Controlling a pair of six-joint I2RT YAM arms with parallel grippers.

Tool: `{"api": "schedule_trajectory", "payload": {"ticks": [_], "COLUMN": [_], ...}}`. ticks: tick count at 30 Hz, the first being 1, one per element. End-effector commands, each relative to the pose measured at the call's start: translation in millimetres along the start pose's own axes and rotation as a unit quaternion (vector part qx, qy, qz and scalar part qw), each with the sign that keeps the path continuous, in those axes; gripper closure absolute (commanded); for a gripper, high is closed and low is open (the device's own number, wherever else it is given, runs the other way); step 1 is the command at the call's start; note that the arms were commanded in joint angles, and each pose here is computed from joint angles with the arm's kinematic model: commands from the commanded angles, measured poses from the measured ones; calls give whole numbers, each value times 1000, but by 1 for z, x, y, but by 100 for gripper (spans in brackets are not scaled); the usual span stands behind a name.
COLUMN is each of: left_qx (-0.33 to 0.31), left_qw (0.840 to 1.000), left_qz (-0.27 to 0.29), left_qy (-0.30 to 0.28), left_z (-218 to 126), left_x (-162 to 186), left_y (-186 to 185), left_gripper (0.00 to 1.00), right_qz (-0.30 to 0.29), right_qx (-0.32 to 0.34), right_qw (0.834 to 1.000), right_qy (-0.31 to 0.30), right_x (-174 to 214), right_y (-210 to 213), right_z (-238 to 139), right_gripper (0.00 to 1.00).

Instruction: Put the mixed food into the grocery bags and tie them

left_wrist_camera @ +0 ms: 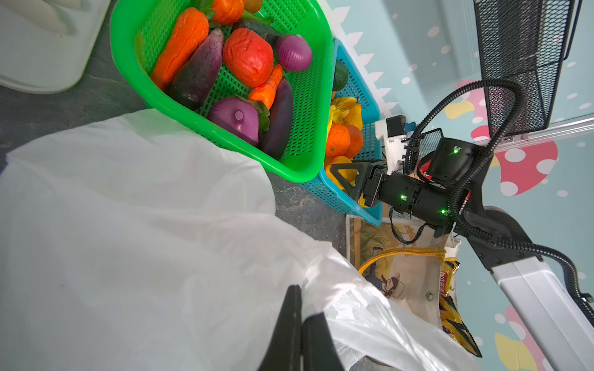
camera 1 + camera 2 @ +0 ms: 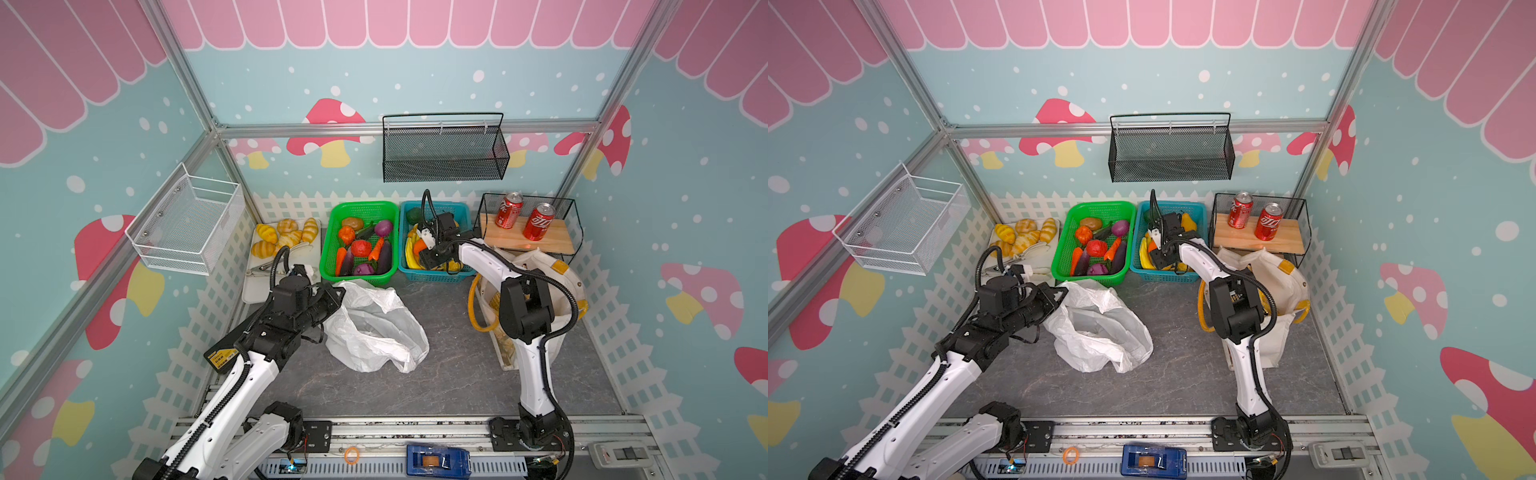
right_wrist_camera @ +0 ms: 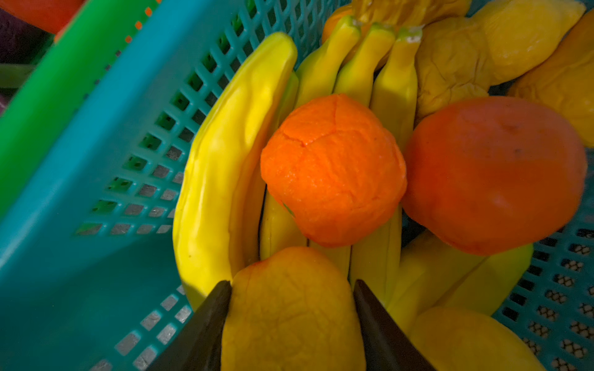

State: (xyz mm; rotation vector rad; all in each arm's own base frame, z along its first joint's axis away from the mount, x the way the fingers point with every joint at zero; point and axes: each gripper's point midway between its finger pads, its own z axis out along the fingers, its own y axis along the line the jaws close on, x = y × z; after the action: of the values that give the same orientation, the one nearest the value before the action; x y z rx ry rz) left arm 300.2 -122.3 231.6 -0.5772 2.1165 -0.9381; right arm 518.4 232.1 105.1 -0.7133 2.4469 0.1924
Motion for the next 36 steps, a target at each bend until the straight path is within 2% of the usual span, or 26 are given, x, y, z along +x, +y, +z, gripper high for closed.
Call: {"api": "schedule_trajectory", "payload": {"ticks": [1,3,7,13,16,18,22,24,26,31,36], "left_qx": [7,17,28,38,40,39,41,41,43,56,93], "left_qw": [1000,1000,1000,999,999,999,999,999,999,998,994], "left_qz": [1,-1,-9,-8,-7,-7,-6,-6,-6,1,6], "left_qy": [1,4,4,2,4,3,5,5,6,24,61], "left_z": [1,2,2,3,4,4,5,5,6,6,2], "left_x": [0,1,2,-1,-1,-2,-1,-2,-1,6,19], "left_y": [0,-3,-5,-12,-14,-14,-15,-15,-17,-22,-42], "left_gripper": [100,100,100,100,100,100,100,100,100,100,100], "right_qz": [-6,-3,12,50,59,53,12,-11,-14,2,48], "right_qx": [-12,-23,-51,-133,-156,-201,-279,-312,-331,-303,-294], "right_qw": [998,994,984,964,961,955,944,935,926,921,896], "right_qy": [-67,-106,-172,-225,-221,-210,-175,-171,-181,-244,-329], "right_x": [-39,-53,-55,10,57,87,134,143,142,102,64], "right_y": [5,11,26,67,85,108,165,192,207,205,206], "right_z": [-56,-85,-140,-204,-223,-229,-222,-219,-213,-194,-190], "right_gripper": [61,64,67,69,69,69,69,69,69,69,69]}}
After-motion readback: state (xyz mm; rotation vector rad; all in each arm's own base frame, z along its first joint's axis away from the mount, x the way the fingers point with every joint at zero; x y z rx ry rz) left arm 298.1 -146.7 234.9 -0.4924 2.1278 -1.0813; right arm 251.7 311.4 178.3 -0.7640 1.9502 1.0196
